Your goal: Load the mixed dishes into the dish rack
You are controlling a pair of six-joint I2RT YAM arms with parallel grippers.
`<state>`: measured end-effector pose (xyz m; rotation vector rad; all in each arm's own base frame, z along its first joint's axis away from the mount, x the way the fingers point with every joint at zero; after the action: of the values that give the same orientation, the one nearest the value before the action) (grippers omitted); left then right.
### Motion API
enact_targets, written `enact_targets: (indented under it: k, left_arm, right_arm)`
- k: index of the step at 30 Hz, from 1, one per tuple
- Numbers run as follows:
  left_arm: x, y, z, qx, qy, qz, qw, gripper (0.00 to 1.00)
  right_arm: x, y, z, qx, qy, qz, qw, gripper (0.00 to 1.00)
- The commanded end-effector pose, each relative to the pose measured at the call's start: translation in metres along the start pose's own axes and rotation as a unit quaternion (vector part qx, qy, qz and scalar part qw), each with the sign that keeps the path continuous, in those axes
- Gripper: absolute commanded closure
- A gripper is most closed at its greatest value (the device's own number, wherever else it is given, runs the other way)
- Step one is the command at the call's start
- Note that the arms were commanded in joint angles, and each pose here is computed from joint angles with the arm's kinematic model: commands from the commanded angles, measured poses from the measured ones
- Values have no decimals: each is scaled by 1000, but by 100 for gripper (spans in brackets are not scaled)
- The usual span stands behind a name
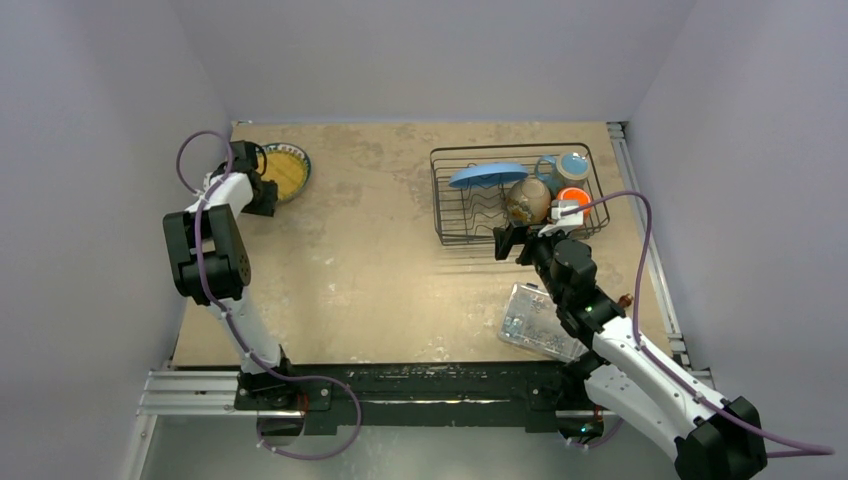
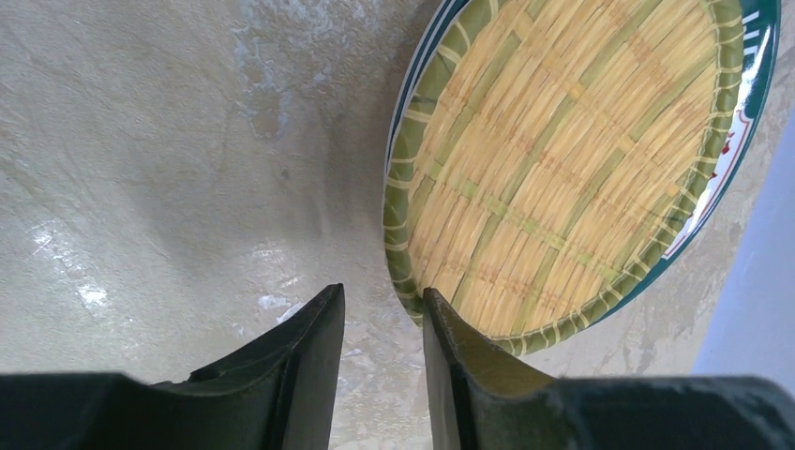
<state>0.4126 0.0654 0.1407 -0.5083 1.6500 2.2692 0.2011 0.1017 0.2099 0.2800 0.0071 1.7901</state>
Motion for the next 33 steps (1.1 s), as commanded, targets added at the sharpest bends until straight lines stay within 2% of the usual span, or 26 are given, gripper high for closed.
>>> enact_targets:
  k: [1, 4, 6, 11, 14, 18, 25, 33]
  left_arm:
    - [-6, 10, 5, -2, -11, -25, 1000, 59]
    - [-14, 7, 6, -3, -9, -33, 999, 40]
    - [-18, 1, 6, -3, -13, -26, 1000, 34]
    - [-13, -7, 3, 3, -11, -8, 1000, 34]
    - [-10, -8, 0, 12, -5, -15, 1000, 40]
    - [-12, -4, 0, 16, -10, -32, 999, 61]
    - [-15, 5, 1, 25, -22, -48, 998, 83]
    - [-14, 25, 7, 15, -35, -64, 997, 95]
  right_arm:
    - [2, -1, 9, -26, -11, -5, 1000, 1]
    - [2, -1, 8, -25, -11, -5, 1000, 1]
    - [2, -1, 8, -25, -11, -5, 1000, 1]
    - [2, -2, 8, -24, -11, -4, 1000, 1]
    - [2, -2, 8, -24, -11, -3, 1000, 1]
    - [2, -2, 8, -24, -11, -4, 1000, 1]
    - [1, -1, 8, -25, -11, -5, 1000, 1]
    - [2, -1, 9, -25, -12, -3, 1000, 1]
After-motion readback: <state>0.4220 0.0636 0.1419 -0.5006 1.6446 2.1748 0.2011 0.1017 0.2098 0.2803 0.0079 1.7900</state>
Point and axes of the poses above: each gripper's point midway between its finger pads, its own y axis back along the fingers, its own x axis along the line the jaws close on, z = x × y, the point moved 10 cm from there along y, back along the fingers, and after that the axes turned 4 degrees about y, right-handed, at the moved point
